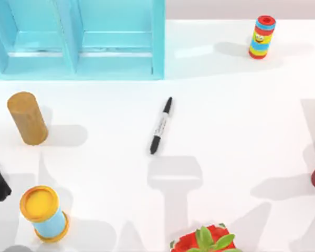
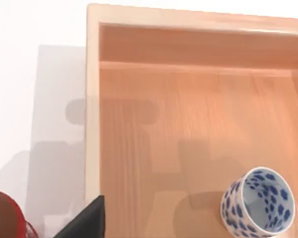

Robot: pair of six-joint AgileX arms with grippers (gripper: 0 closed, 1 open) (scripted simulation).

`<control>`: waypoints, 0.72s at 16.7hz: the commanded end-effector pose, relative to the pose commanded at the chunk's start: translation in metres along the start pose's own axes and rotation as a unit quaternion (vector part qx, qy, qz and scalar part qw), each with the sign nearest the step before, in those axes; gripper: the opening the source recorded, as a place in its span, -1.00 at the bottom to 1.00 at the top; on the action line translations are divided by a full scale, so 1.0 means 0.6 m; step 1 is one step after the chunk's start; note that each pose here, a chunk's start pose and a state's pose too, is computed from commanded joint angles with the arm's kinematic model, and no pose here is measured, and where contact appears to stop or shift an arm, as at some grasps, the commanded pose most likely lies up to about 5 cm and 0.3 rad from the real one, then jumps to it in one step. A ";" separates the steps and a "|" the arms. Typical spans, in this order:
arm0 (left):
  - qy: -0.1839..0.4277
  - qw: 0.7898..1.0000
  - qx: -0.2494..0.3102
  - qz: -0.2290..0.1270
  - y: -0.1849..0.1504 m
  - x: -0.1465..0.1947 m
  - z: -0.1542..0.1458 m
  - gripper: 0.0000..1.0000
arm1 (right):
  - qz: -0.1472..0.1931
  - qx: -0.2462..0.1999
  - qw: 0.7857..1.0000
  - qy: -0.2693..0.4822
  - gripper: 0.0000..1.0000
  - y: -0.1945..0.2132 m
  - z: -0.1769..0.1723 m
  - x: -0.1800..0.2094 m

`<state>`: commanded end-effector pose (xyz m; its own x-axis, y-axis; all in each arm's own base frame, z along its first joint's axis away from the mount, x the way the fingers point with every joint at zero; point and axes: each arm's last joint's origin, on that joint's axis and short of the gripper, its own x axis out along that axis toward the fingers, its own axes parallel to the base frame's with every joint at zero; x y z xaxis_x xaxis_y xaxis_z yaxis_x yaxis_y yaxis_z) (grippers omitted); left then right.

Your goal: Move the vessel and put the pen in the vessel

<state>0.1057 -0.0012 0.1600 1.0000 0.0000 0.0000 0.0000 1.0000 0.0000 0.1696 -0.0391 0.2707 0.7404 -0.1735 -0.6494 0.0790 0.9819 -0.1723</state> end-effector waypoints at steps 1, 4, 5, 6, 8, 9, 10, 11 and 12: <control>0.000 1.000 0.000 0.000 0.000 0.000 0.000 1.00 | 0.001 -0.004 0.999 0.044 1.00 -0.013 0.023 0.013; 0.000 1.000 0.000 0.000 0.000 0.000 0.000 1.00 | 0.015 -0.011 0.985 0.170 1.00 -0.059 0.082 0.067; 0.000 1.000 0.000 0.000 0.000 0.000 0.000 1.00 | 0.022 -0.011 0.978 0.208 1.00 -0.075 0.097 0.089; 0.000 1.000 0.000 0.000 0.000 0.000 0.000 1.00 | 0.030 -0.011 0.970 0.243 1.00 -0.092 0.109 0.111; 0.000 1.000 0.000 0.000 0.000 0.000 0.000 1.00 | 0.048 -0.009 0.952 0.303 1.00 -0.123 0.124 0.155; 0.000 1.000 0.000 0.000 0.000 0.000 0.000 1.00 | 0.058 -0.007 0.942 0.329 1.00 -0.137 0.127 0.175; 0.000 1.000 0.000 0.000 0.000 0.000 0.000 1.00 | 0.067 -0.005 0.934 0.352 1.00 -0.149 0.128 0.194; 0.000 1.000 0.000 0.000 0.000 0.000 0.000 1.00 | 0.075 -0.003 0.925 0.372 1.00 -0.160 0.128 0.210; 0.000 1.000 0.000 0.000 0.000 0.000 0.000 1.00 | 0.083 -0.001 0.918 0.387 1.00 -0.169 0.126 0.224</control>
<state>0.1057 -0.0012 0.1600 1.0000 0.0000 0.0000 0.0000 1.0000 0.0000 0.3116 -0.1560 0.2572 0.0452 -0.0252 -0.9987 0.0059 0.9997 -0.0250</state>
